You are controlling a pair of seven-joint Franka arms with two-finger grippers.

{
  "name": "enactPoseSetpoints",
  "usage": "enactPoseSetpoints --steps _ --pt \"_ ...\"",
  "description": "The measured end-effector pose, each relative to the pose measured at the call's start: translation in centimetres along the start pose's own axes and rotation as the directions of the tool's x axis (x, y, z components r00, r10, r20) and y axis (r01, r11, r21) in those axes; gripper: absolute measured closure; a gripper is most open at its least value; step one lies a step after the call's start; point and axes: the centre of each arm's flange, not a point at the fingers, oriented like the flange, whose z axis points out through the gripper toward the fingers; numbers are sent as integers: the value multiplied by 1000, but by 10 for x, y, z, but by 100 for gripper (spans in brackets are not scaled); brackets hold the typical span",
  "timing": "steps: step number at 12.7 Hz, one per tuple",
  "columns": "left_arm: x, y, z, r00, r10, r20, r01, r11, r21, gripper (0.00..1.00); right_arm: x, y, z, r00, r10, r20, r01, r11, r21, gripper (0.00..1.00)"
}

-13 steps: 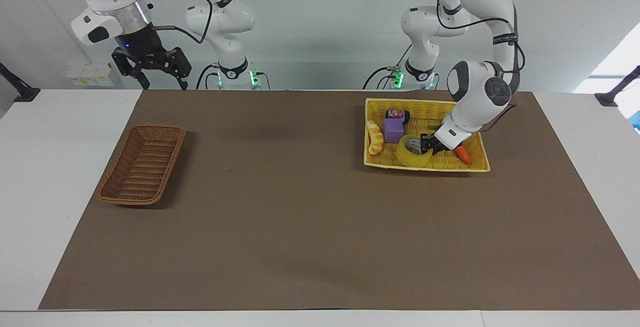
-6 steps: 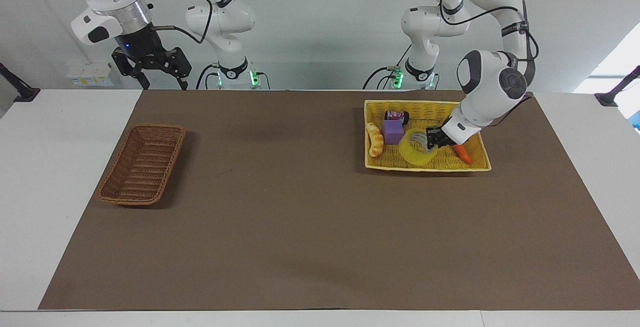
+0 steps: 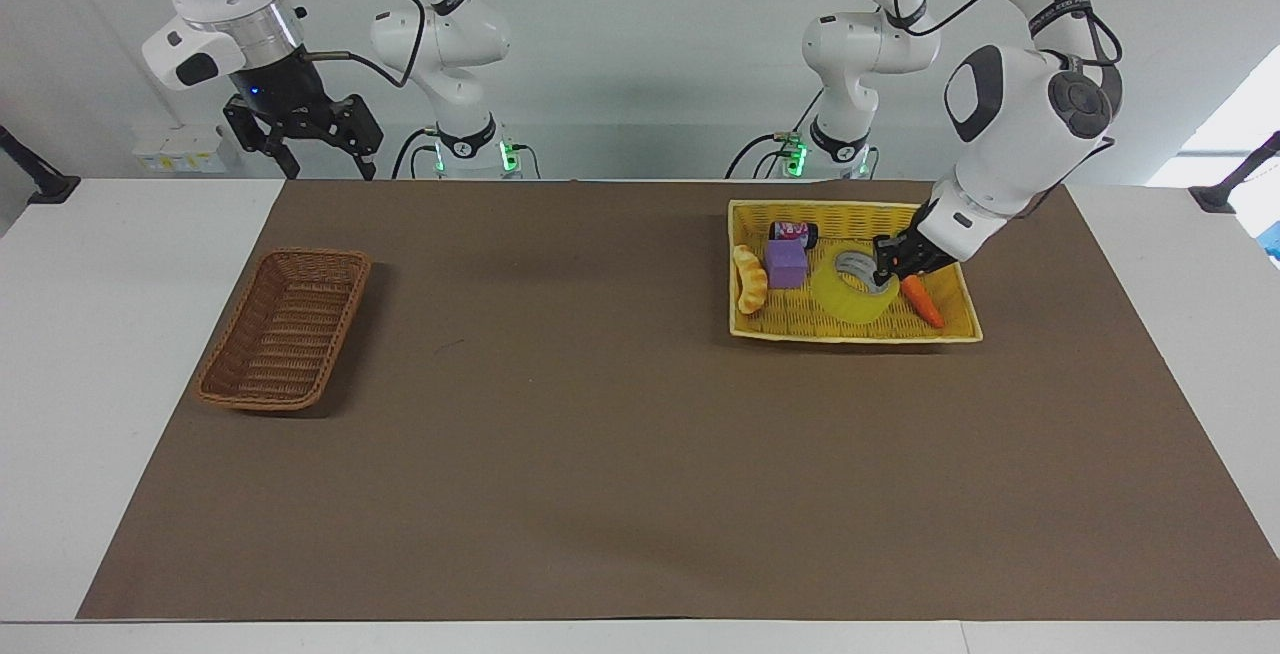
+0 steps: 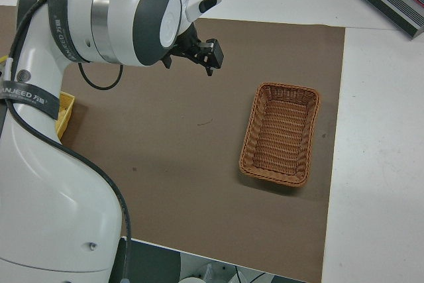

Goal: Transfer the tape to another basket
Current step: 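Grasp the tape roll with the left gripper and lift it toward the basket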

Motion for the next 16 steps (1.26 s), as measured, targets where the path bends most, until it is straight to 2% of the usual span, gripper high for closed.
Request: enactPoseSetpoints --steps 7,12,14,16 --pt "-31 99 15 996 -87 -7 88 996 8 78 0 0 0 1000 0 0 0 1000 0 0" --pt "-67 179 27 991 -124 -53 123 992 -20 78 0 0 0 1000 0 0 0 1000 0 0" --pt "-69 189 27 988 -147 -57 143 988 -55 78 0 0 0 1000 0 0 0 1000 0 0" --pt "-73 205 26 981 -183 -59 174 976 -129 78 0 0 0 1000 0 0 0 1000 0 0"
